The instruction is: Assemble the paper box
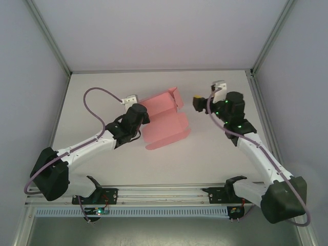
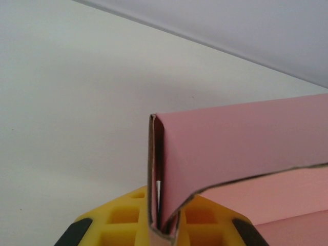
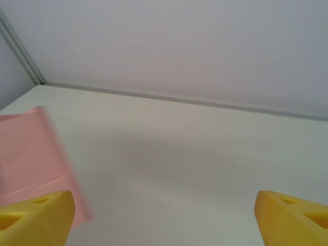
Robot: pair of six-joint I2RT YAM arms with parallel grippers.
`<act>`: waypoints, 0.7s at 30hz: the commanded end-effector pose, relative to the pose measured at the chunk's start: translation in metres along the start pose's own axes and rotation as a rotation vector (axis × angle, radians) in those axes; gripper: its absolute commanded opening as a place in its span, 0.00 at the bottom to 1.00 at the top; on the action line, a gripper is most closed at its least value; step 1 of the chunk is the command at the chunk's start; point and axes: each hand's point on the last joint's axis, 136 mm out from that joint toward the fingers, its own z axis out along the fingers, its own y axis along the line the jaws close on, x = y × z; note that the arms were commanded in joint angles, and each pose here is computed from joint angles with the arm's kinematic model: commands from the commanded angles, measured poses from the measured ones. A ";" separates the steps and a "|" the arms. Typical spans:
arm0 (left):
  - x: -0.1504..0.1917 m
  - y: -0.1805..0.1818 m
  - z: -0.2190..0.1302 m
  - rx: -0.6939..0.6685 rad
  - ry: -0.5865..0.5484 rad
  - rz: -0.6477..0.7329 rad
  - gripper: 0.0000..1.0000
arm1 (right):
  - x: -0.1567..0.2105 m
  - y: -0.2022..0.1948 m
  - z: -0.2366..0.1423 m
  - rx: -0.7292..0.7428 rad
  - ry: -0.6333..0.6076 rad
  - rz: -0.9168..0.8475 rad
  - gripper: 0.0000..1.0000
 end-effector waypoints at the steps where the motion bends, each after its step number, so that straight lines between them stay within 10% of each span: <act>1: -0.018 -0.014 -0.007 0.086 -0.058 0.014 0.00 | 0.006 0.042 0.001 -0.332 0.034 0.051 0.90; 9: -0.020 -0.020 -0.015 0.139 -0.064 0.031 0.00 | 0.002 0.075 0.020 -0.701 0.117 0.109 0.73; 21: -0.019 -0.017 -0.009 0.099 -0.058 0.041 0.00 | 0.012 0.114 0.016 -0.863 0.163 0.072 0.62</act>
